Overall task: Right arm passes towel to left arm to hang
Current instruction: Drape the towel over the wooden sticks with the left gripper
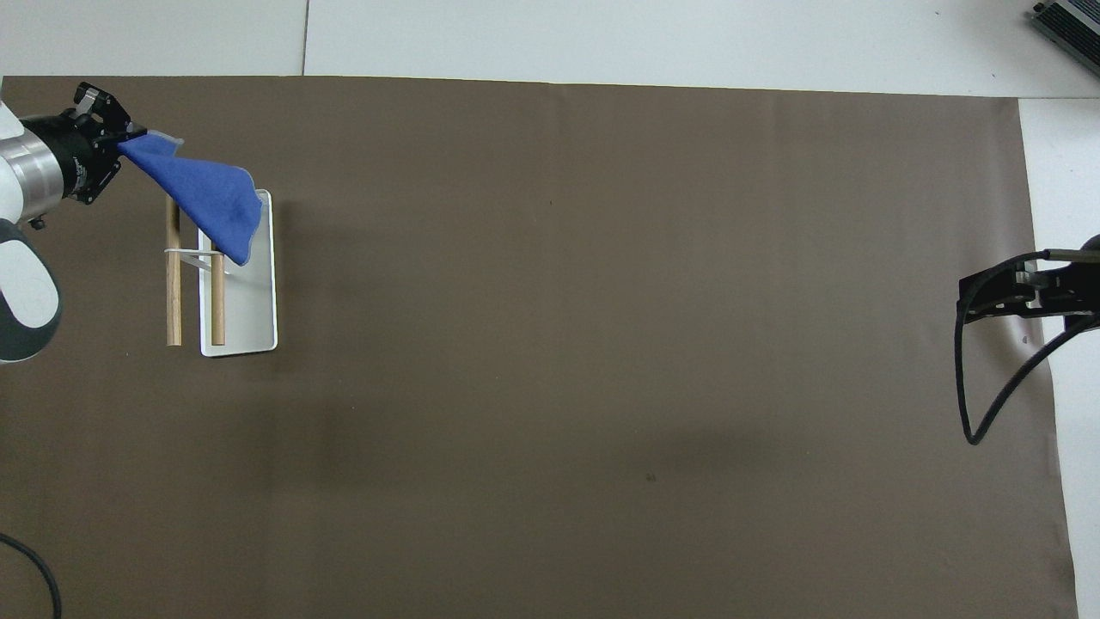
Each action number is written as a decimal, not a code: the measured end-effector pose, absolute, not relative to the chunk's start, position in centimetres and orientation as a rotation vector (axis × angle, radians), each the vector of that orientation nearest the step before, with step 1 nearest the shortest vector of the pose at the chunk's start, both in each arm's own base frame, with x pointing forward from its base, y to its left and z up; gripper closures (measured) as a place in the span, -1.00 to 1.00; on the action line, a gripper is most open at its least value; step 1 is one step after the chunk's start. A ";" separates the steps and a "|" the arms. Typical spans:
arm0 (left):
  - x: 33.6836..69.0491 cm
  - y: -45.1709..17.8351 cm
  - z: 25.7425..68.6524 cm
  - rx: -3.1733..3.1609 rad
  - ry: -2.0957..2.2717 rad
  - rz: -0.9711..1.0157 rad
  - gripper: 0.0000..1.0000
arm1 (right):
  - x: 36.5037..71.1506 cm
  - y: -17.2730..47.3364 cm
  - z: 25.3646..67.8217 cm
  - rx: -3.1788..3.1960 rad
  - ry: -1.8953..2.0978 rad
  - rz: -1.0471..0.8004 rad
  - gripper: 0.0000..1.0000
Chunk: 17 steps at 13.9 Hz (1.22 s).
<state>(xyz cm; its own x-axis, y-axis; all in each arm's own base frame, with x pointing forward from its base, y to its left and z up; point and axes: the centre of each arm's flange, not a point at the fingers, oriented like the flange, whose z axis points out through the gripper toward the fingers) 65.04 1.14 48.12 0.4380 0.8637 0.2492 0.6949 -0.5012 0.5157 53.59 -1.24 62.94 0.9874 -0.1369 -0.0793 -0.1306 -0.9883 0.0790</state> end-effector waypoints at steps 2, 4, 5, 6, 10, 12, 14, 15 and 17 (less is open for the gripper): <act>64.7 1.5 47.3 2.384 1.353 0.654 0.96 | 53.6 -1.3 62.9 3.061 -0.209 -0.132 -1.00; 64.4 2.1 46.8 2.401 1.378 0.617 0.96 | 53.5 -1.5 62.9 3.062 -0.215 -0.133 -1.00; 64.3 2.7 46.7 2.404 1.394 0.607 0.96 | 53.5 -1.6 62.9 3.063 -0.217 -0.134 -1.00; 64.1 3.6 46.7 2.405 1.415 0.599 0.96 | 53.5 -1.7 62.8 3.063 -0.219 -0.135 -1.00; 63.3 6.9 46.7 2.413 1.498 0.553 0.96 | 53.4 -1.8 62.9 3.064 -0.223 -0.134 -1.00; 62.7 7.2 46.3 2.444 1.525 0.476 0.96 | 53.4 -1.8 62.9 3.065 -0.223 -0.134 -1.00; 61.8 7.0 45.8 2.480 1.542 0.390 0.96 | 53.4 -1.8 62.9 3.066 -0.222 -0.134 -1.00; 61.2 6.8 45.3 2.495 1.549 0.352 0.96 | 53.4 -1.8 62.9 3.066 -0.222 -0.134 -1.00; 59.7 6.6 44.1 2.515 1.560 0.303 0.95 | 53.4 -1.8 62.9 3.066 -0.222 -0.133 -1.00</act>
<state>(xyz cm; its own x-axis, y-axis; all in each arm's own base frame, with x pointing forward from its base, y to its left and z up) 59.72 6.59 44.14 0.4332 0.8974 0.0838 0.8637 -0.4399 0.2461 53.39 -1.77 62.92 0.9858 -0.1467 -0.0817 -0.1411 -0.9875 0.0706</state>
